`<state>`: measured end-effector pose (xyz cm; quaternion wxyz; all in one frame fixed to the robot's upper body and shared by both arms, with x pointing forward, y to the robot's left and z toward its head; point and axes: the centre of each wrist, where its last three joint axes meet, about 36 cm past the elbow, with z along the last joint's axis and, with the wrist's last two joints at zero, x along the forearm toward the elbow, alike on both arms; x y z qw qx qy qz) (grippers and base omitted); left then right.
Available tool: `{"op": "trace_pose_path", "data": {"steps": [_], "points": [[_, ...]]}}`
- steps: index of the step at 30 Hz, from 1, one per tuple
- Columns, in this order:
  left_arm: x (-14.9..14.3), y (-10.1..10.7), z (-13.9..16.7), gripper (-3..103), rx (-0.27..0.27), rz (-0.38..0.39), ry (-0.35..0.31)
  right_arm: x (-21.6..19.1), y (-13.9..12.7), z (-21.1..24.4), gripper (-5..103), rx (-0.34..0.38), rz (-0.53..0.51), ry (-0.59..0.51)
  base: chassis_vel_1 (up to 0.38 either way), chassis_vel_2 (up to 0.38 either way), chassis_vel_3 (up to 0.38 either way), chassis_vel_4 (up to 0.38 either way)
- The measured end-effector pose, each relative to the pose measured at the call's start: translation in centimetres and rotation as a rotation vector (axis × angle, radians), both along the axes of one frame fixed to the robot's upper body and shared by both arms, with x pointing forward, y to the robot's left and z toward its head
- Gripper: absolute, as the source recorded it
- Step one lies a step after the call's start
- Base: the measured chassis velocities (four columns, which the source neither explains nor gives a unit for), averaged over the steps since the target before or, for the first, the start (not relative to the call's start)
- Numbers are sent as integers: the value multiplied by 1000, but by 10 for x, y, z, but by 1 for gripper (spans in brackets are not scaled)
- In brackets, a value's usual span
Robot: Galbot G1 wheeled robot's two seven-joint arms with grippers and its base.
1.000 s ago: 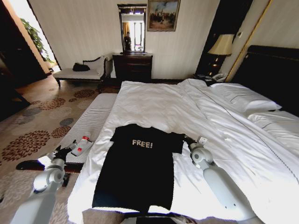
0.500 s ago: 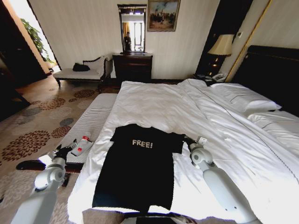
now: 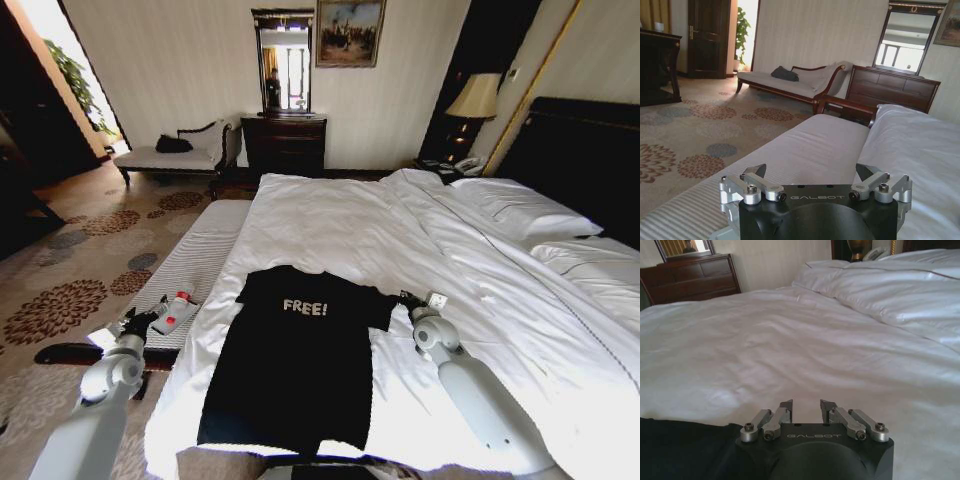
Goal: Fold the clothes on the bed.
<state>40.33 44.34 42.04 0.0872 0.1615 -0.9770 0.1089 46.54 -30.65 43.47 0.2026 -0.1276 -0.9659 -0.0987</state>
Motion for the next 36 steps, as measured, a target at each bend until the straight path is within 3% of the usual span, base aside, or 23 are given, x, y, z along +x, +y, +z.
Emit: {"op": "trace_pose_path", "data": {"steps": [1, 3, 7, 9, 12, 15, 16, 18, 20, 21, 24, 31, 34, 36], "points": [[5, -3, 4, 100, 2, -8, -6, -3, 1, 6, 36, 0, -1, -14, 0, 0, 0, 0], [8, -5, 7, 100, 2, -16, -10, -4, 2, 10, 36, 1, -3, -25, 0, 0, 0, 0], [36, -27, 26, 100, -21, -102, -22, -13, 4, 37, 58, 22, -16, -116, 0, 0, 0, 0], [40, -31, 28, 100, -30, -117, -20, -14, 4, 39, 58, 28, -19, -128, 0, 0, 0, 0], [55, -53, 37, 100, -68, -176, 21, -13, 4, 42, 74, 52, -36, -155, 0, 0, 0, 0], [52, -61, 40, 100, -81, -203, 46, -8, 7, 37, 80, 65, -36, -149, 0, 0, 0, 0], [51, -70, 40, 100, -113, -224, 80, -6, 9, 32, 90, 74, -32, -141, 0, 0, 0, 0], [54, -80, 36, 100, -161, -248, 114, -6, 11, 28, 95, 82, -32, -134, 0, 0, 0, 0], [56, -83, 33, 100, -187, -256, 131, -6, 12, 26, 99, 87, -32, -129, 0, 0, 0, 0], [61, -89, 23, 100, -246, -272, 162, -7, 13, 22, 100, 94, -35, -121, 0, 0, 0, 0], [67, -96, 5, 100, -336, -281, 198, -6, 15, 17, 100, 104, -39, -109, 0, 0, 0, 0], [76, -104, -21, 100, -446, -278, 220, -3, 23, 7, 100, 125, -40, -90, 0, 0, 0, 0], [80, -120, -41, 100, -522, -280, 207, 0, 28, -2, 100, 141, -53, -84, 0, 0, 0, 0], [81, -123, -45, 100, -536, -275, 198, 1, 29, -4, 100, 143, -56, -81, 0, 0, 0, 0]]}}
